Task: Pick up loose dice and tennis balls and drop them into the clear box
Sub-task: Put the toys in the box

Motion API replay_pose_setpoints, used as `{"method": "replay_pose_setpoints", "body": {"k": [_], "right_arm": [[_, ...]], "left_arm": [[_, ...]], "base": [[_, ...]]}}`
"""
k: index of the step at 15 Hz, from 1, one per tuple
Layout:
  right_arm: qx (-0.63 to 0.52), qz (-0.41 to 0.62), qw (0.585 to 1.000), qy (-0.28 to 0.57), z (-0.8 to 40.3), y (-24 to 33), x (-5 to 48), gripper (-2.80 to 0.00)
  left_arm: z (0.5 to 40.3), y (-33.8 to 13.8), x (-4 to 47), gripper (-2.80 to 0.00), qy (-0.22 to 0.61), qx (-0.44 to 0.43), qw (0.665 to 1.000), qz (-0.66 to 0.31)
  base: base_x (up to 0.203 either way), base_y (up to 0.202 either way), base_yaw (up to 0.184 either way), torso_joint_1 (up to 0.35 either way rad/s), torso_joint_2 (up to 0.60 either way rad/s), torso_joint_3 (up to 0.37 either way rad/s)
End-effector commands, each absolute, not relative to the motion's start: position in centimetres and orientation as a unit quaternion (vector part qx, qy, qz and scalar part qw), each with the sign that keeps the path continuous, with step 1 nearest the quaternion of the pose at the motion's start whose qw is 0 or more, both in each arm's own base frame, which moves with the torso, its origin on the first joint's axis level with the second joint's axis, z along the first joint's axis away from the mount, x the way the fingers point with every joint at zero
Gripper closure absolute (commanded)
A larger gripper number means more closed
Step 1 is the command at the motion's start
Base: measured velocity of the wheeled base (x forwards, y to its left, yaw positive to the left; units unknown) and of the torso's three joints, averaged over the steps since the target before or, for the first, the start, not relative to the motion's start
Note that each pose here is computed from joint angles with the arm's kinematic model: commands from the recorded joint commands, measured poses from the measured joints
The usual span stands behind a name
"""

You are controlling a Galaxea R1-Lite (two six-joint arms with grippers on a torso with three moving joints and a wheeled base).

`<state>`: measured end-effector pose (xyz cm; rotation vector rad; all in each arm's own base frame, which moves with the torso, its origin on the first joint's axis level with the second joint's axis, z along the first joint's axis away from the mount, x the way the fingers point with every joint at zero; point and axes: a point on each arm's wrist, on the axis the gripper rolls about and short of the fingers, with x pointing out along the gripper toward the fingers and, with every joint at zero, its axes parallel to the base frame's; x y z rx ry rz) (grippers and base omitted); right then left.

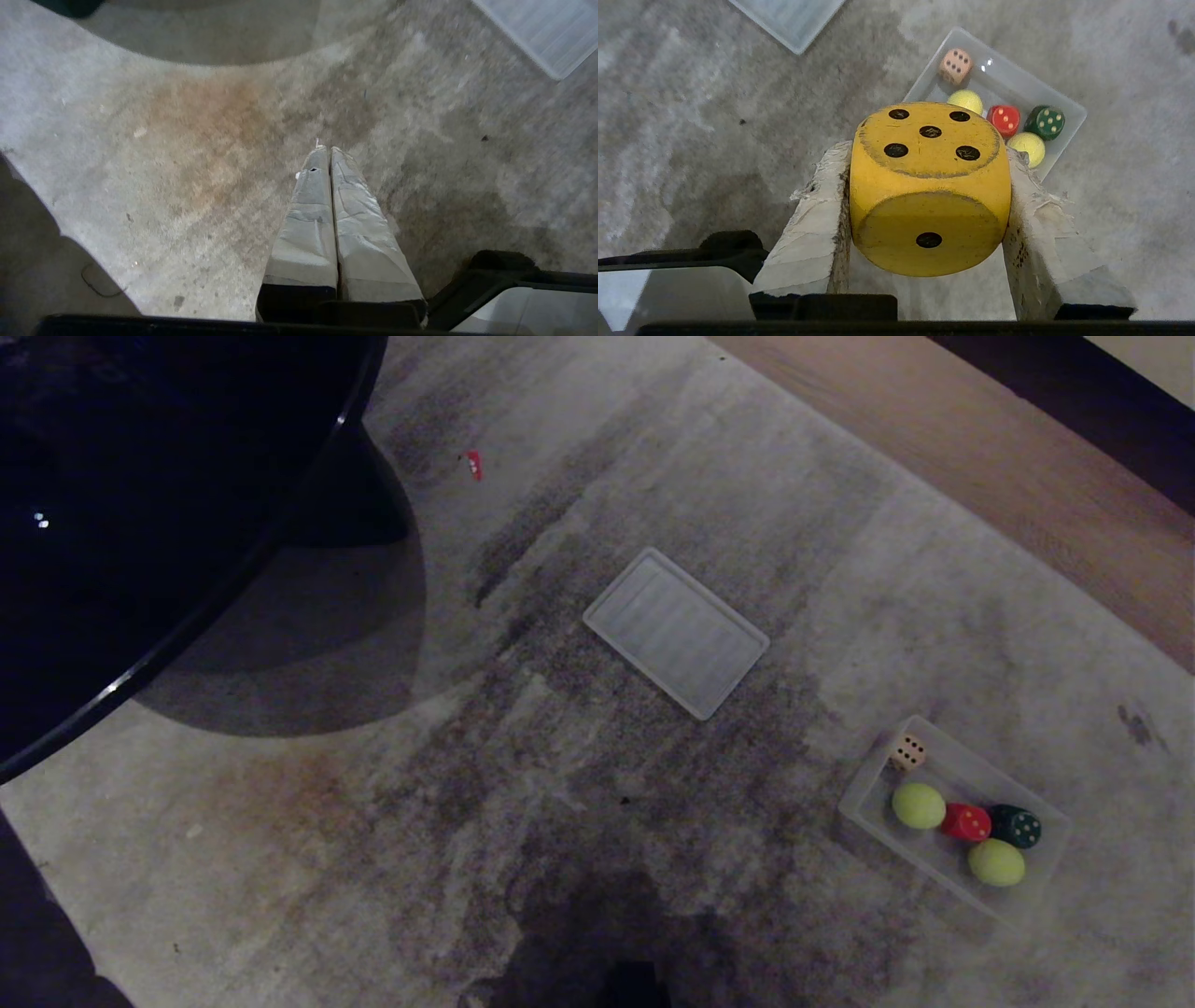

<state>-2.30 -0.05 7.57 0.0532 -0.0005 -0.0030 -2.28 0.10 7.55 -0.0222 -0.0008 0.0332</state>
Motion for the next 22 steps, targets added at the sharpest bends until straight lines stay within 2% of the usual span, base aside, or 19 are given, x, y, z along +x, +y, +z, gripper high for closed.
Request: {"method": "replay_pose_setpoints", "body": {"k": [1, 7, 13, 17, 22], "right_arm": [[0.026, -0.002, 1.000, 0.000, 7.6, -0.1, -2.3, 0.00], [0.025, -0.001, 1.000, 0.000, 7.6, -0.1, -2.3, 0.00], [0.014, -0.008, 1.000, -0.003, 8.3, -0.1, -2.5, 0.00], [0.014, -0.039, 0.996, 0.082, 12.4, -0.2, -0.6, 0.00], [0.037, -0.082, 0.978, 0.188, 15.5, -0.5, 6.9, 0.00]], "left_arm": [[7.5, 0.1, -2.3, 0.00, 0.001, -0.011, 1.000, 0.018], [7.5, 0.1, -2.3, 0.00, 0.001, -0.012, 1.000, 0.017], [7.5, 0.1, -2.3, 0.00, 0.001, -0.022, 1.000, 0.021], [7.5, 0.1, -2.3, 0.00, 0.001, -0.022, 1.000, 0.021], [7.5, 0.1, -2.3, 0.00, 0.001, -0.022, 1.000, 0.021]], "base": [[0.000, 0.000, 0.000, -0.003, 0.01, -0.198], [0.000, 0.000, 0.000, 0.001, 0.00, -0.196], [0.000, 0.000, 0.000, 0.002, 0.00, -0.039], [0.000, 0.000, 0.000, 0.000, 0.00, 0.000], [0.000, 0.000, 0.000, 0.000, 0.00, 0.000]]}}
